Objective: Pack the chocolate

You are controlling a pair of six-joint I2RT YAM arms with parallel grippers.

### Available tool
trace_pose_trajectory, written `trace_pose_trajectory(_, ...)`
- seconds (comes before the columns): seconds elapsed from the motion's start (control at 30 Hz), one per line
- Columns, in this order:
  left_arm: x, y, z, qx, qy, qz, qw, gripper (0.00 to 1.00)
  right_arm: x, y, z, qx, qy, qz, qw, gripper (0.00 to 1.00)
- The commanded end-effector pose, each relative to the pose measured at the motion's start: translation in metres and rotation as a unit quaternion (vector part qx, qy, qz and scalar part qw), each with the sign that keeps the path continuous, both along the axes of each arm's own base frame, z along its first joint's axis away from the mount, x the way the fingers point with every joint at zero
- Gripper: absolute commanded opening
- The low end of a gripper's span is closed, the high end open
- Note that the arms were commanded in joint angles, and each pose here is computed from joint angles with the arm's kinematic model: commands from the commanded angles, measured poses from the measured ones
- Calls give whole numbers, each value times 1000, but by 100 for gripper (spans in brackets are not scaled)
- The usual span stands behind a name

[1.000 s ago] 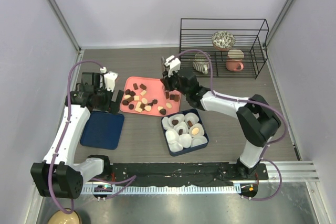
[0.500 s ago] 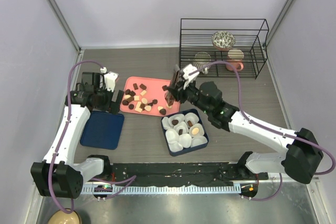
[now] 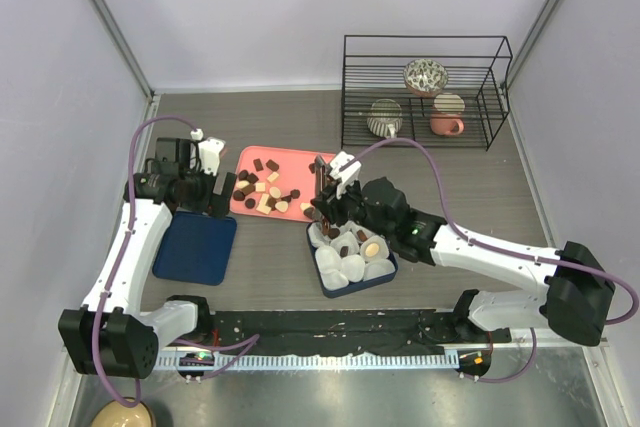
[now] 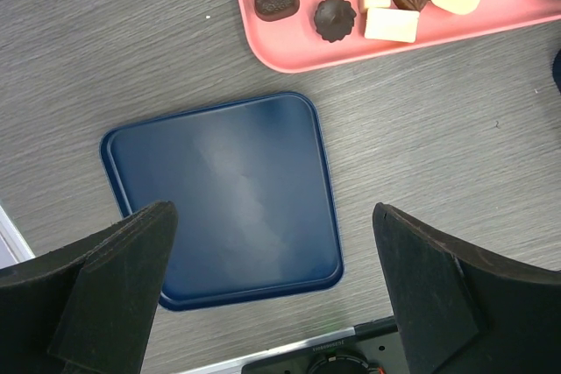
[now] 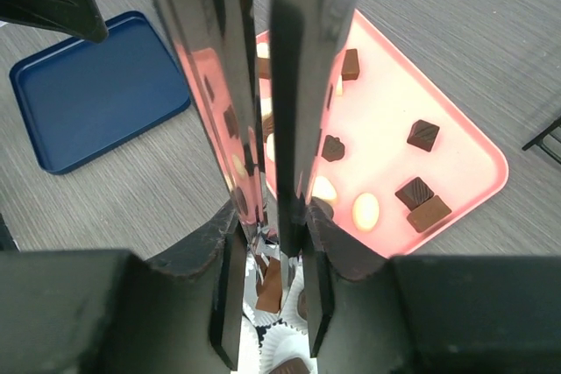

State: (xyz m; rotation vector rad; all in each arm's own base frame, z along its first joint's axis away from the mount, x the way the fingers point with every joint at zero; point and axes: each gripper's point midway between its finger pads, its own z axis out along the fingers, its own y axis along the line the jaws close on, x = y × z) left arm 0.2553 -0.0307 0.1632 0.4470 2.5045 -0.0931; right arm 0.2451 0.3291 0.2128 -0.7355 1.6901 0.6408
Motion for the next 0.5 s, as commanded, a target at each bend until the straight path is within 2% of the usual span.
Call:
trace_pose_trajectory(0.0, 4, -2, 15, -8, -23, -3, 1000, 99, 0, 7, 23, 32, -14, -5, 999, 37)
trace_pose_trajectory(0.1, 4, -3, 13, -8, -23, -4, 1000, 100, -4, 10, 19, 28, -11, -1, 1000, 43)
trace_pose_trajectory(0.47, 4, -2, 10, -4, -25, -8, 1000, 100, 3, 15, 42, 34, -40, -4, 999, 44)
